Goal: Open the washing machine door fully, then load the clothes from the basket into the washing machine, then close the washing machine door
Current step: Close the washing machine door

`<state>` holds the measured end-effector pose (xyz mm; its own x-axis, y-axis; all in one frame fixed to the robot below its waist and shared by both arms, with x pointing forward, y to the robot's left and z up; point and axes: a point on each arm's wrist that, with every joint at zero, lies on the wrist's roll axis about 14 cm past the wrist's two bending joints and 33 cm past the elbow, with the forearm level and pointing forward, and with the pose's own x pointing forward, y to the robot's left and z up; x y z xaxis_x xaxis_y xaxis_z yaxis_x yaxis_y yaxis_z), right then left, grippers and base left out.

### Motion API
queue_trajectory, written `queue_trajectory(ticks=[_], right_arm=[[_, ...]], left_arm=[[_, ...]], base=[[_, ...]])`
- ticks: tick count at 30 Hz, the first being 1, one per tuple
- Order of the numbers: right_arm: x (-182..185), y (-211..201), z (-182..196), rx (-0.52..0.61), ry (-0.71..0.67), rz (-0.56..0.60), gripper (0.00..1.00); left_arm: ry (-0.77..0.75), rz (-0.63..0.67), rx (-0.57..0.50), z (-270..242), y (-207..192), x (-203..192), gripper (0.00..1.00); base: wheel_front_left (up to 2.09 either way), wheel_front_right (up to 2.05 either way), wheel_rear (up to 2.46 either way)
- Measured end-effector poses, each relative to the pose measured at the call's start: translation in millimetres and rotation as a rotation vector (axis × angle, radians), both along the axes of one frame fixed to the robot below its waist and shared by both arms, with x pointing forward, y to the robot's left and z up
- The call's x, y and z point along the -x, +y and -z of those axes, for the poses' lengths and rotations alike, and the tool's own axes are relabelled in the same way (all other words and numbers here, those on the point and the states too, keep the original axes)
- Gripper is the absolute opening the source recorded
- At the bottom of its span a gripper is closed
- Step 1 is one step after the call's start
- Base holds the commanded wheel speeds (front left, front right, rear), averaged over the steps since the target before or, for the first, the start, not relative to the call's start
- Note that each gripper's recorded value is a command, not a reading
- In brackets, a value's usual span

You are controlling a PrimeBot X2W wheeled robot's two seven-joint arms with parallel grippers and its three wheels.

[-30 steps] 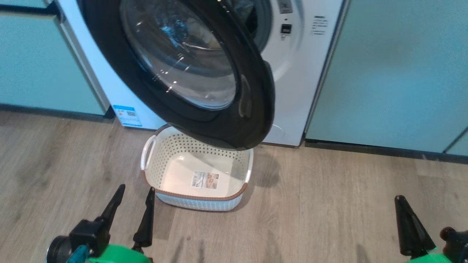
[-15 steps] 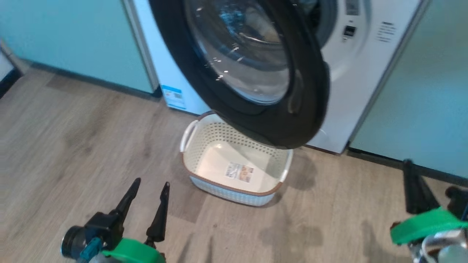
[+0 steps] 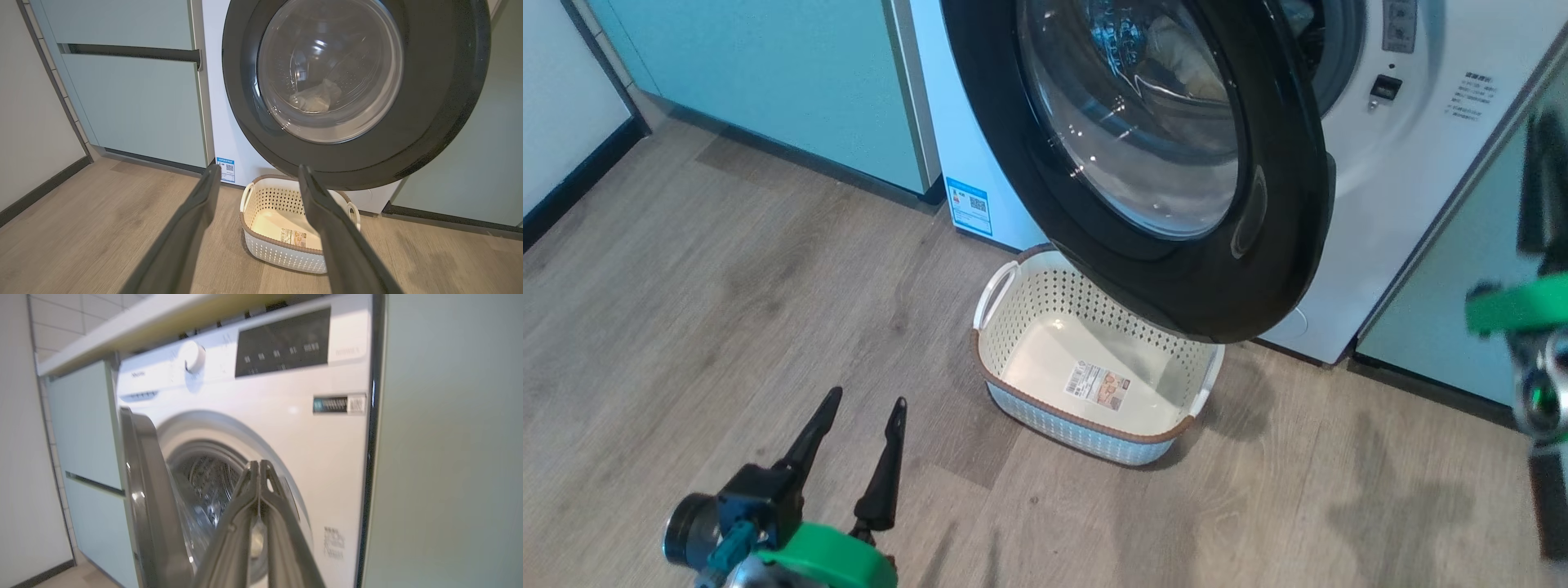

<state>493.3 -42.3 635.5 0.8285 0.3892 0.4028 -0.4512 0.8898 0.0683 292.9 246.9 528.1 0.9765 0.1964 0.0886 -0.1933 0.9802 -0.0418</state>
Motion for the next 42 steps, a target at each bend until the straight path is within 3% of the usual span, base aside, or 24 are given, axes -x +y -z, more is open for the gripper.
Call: queue_trajectory(ticks=[4,7,14,18,30,42], right_arm=[[11.3,25.2,-51.7,-0.010,-0.151,-0.077,0.00],[23.6,54.4,-60.9,0.027,-0.176,-0.164,0.00],[52.5,118.0,-28.6,0.106,-0.088,-0.371,0.00],[67.0,132.7,16.3,0.130,0.038,-0.435,0.00],[67.9,128.8,101.2,0.183,0.274,-0.436,0.00],[22.1,116.6,103.3,0.173,0.278,-0.354,0.00]], left_arm=[[-0.009,-0.005,-0.002,-1.7,1.2,1.6,1.00],[-0.010,-0.009,-0.003,-1.9,2.3,2.5,1.00],[-0.004,-0.025,-0.002,-0.5,5.0,8.2,1.00],[-0.001,-0.035,-0.002,0.5,7.1,11.3,1.00],[0.016,-0.032,-0.003,5.7,6.0,5.5,1.00],[0.002,-0.032,-0.001,2.5,4.0,-5.2,1.00]], base=[[0.00,0.00,0.00],[0.00,0.00,0.00],[0.00,0.00,0.00],[0.00,0.00,0.00],[0.00,0.00,0.00],[0.00,0.00,0.00]])
